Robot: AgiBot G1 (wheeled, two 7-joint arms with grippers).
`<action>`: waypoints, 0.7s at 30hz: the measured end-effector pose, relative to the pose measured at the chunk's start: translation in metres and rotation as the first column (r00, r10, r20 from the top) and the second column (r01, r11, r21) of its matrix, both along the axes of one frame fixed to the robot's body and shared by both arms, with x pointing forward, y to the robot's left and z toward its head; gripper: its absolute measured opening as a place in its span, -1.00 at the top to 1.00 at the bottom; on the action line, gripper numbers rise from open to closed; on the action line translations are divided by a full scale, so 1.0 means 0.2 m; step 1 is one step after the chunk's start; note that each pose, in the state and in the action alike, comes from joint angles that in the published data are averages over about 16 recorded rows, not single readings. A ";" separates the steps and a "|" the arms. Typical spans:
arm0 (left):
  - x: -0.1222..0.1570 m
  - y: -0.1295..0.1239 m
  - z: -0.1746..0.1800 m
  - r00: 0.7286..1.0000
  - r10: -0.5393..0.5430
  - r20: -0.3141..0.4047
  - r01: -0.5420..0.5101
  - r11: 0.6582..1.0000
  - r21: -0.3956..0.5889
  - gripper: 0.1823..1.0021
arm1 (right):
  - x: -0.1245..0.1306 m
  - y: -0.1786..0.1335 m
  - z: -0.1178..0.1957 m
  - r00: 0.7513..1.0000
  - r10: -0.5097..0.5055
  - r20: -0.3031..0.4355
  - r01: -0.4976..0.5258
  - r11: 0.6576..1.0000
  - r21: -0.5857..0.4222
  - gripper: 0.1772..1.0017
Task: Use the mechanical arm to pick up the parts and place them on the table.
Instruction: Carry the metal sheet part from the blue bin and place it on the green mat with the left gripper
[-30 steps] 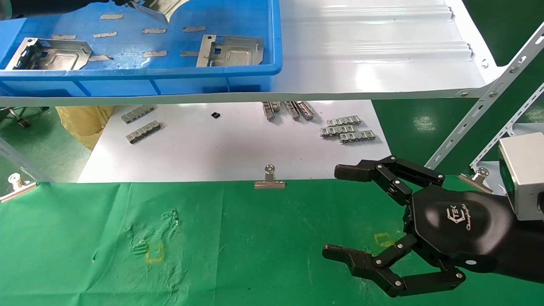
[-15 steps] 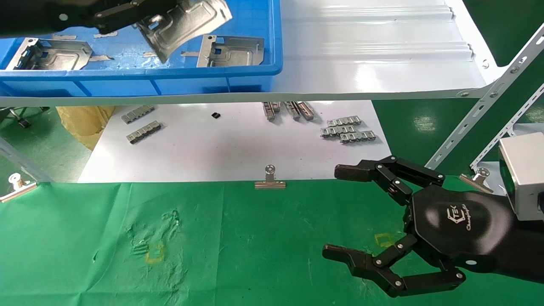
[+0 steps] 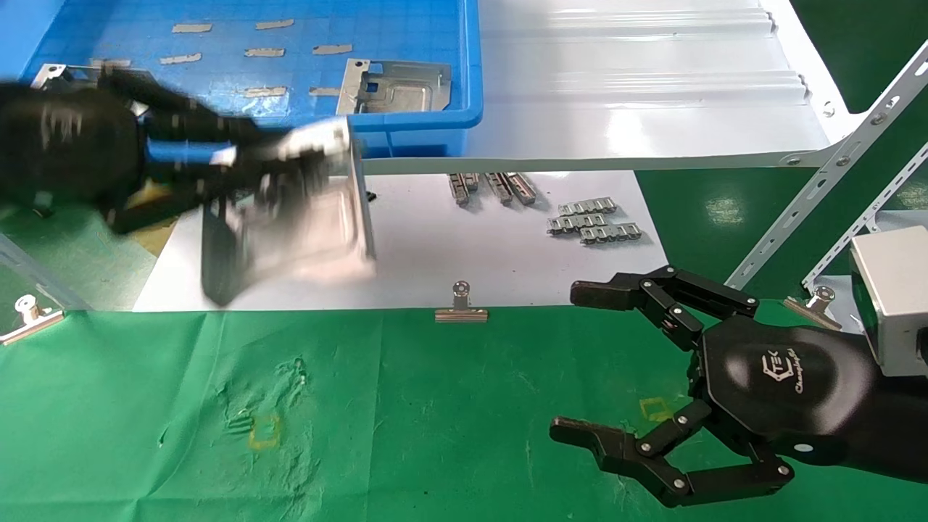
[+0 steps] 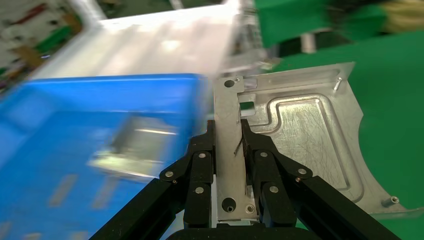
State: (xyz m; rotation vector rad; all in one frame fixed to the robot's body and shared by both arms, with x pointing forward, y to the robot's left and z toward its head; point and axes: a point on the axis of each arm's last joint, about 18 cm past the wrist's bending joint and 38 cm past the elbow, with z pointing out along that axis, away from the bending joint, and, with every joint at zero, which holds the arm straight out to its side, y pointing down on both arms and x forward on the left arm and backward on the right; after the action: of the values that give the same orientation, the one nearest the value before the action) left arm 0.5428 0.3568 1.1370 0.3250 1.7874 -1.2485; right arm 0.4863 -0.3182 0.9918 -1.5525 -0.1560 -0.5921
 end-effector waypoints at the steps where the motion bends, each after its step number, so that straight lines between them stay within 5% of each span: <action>1: 0.00 0.00 -0.05 1.000 -0.001 -0.008 0.001 1.000 0.023 0.79 | 0.00 0.00 0.00 1.000 0.000 0.000 0.000 1.000 0.000 -1.00; 21: 0.29 0.21 -0.75 0.982 0.150 -0.115 -0.106 0.940 0.323 0.79 | 0.00 0.00 0.00 1.000 0.000 0.000 0.000 1.000 0.000 -1.00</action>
State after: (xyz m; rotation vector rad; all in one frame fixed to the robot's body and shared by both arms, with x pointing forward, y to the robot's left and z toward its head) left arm 0.6002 0.3985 0.9860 0.3010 2.0975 -0.9096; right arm 0.4863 -0.3182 0.9918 -1.5525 -0.1560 -0.5921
